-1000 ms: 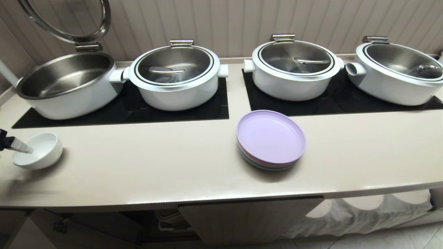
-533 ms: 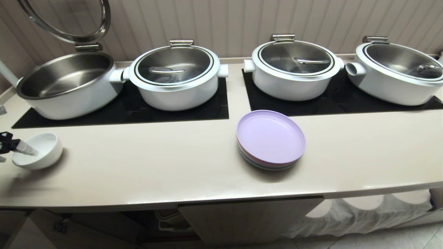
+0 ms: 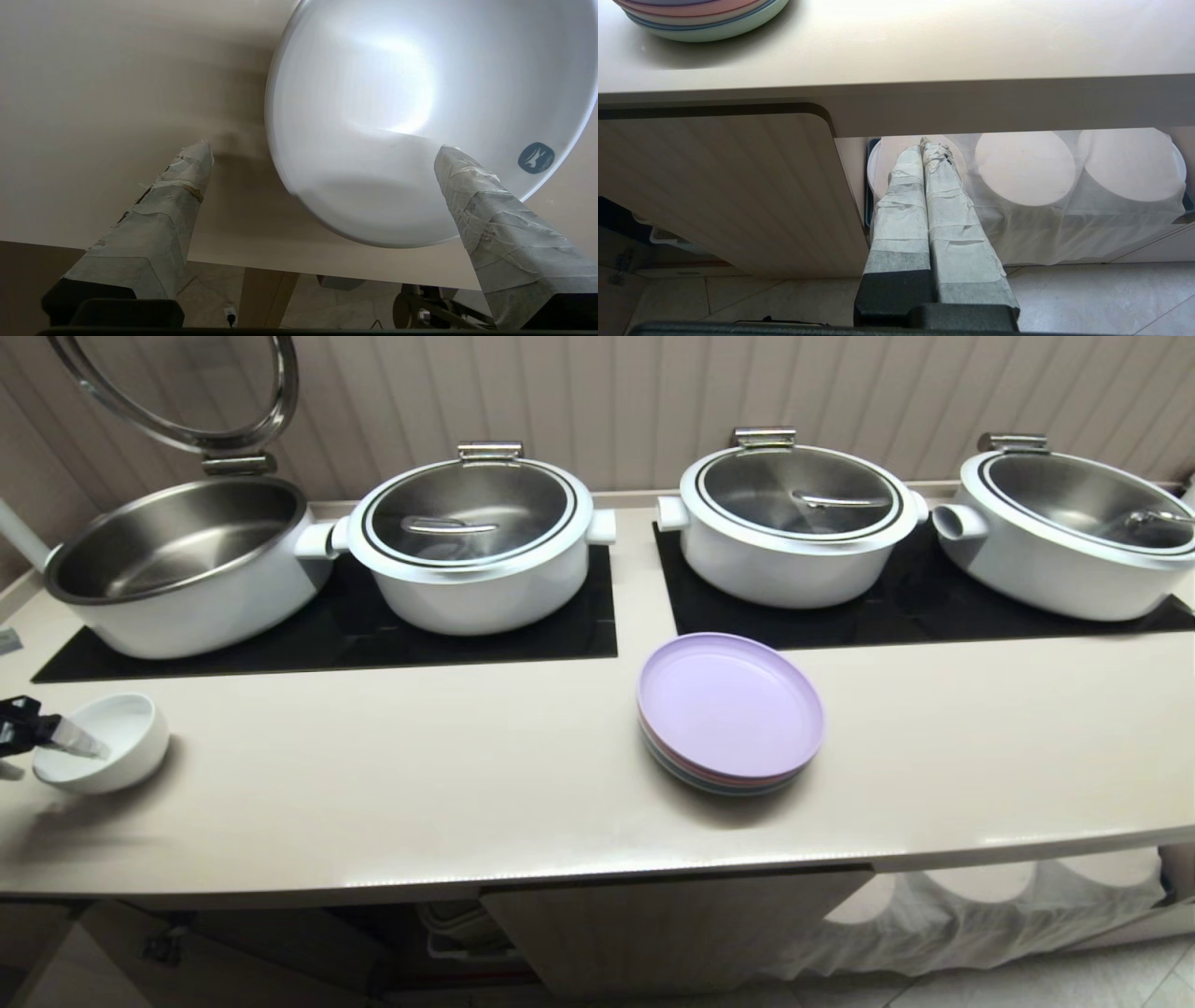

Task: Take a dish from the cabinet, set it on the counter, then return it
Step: Pick up the bowl from the table

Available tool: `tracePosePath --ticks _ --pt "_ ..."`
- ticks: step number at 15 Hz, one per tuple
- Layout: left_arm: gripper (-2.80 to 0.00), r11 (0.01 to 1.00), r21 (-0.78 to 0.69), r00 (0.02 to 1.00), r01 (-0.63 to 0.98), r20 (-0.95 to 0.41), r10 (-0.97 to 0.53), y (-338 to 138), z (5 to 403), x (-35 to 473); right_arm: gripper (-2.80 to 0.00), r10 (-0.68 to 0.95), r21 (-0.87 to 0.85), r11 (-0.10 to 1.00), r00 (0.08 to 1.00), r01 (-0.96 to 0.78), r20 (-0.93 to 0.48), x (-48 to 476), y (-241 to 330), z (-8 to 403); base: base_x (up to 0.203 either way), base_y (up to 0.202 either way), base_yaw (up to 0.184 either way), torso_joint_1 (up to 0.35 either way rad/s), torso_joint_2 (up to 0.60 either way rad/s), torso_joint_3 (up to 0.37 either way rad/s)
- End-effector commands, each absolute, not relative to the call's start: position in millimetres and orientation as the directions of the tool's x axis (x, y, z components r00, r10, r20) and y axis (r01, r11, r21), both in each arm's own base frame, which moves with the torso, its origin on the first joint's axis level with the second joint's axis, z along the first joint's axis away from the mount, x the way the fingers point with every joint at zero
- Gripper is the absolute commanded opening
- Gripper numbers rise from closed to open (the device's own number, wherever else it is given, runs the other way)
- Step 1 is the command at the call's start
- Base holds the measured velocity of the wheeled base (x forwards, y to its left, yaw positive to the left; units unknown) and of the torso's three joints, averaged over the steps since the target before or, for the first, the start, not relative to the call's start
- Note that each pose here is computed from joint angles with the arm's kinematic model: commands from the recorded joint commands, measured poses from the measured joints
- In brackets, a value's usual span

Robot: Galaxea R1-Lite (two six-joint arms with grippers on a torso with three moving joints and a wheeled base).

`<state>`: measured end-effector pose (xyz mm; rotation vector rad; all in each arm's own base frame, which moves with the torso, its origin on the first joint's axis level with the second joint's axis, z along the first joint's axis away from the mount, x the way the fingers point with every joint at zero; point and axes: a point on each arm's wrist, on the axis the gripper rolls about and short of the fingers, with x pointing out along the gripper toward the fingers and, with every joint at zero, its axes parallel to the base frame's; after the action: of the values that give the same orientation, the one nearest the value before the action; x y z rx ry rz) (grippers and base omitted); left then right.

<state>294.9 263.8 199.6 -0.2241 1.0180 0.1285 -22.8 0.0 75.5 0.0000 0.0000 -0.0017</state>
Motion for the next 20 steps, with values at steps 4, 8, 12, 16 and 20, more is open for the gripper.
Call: tracePosePath --ticks 4,8,12,16,20 --pt "0.0 0.965 -0.145 0.504 -0.219 -0.864 -0.016 266.3 190.7 297.6 -2.8 -0.002 0.0 1.0 1.0 0.002 0.0 -22.8 0.0 75.5 0.0 0.0 0.0 0.0 0.0 0.0" --pt "0.0 0.963 -0.149 0.499 -0.224 -0.866 -0.017 268.1 188.1 297.6 -2.8 -0.002 0.0 1.0 1.0 0.002 0.0 -22.8 0.0 75.5 0.0 0.0 0.0 0.0 0.0 0.0" --pt "0.0 0.963 -0.149 0.499 -0.224 -0.866 -0.017 268.1 188.1 297.6 -2.8 -0.002 0.0 1.0 1.0 0.002 0.0 -22.8 0.0 75.5 0.0 0.0 0.0 0.0 0.0 0.0" --pt "0.0 0.962 -0.152 0.496 -0.225 -0.868 -0.021 268.9 185.5 298.5 -2.8 -0.002 0.0 1.0 1.0 0.002 0.0 -22.8 0.0 75.5 0.0 0.0 0.0 0.0 0.0 0.0" --pt "0.0 0.962 -0.151 0.499 -0.227 -0.866 -0.018 271.6 181.3 301.3 -2.8 -0.002 0.0 1.0 1.0 0.002 0.0 -22.8 0.0 75.5 0.0 0.0 0.0 0.0 0.0 0.0"
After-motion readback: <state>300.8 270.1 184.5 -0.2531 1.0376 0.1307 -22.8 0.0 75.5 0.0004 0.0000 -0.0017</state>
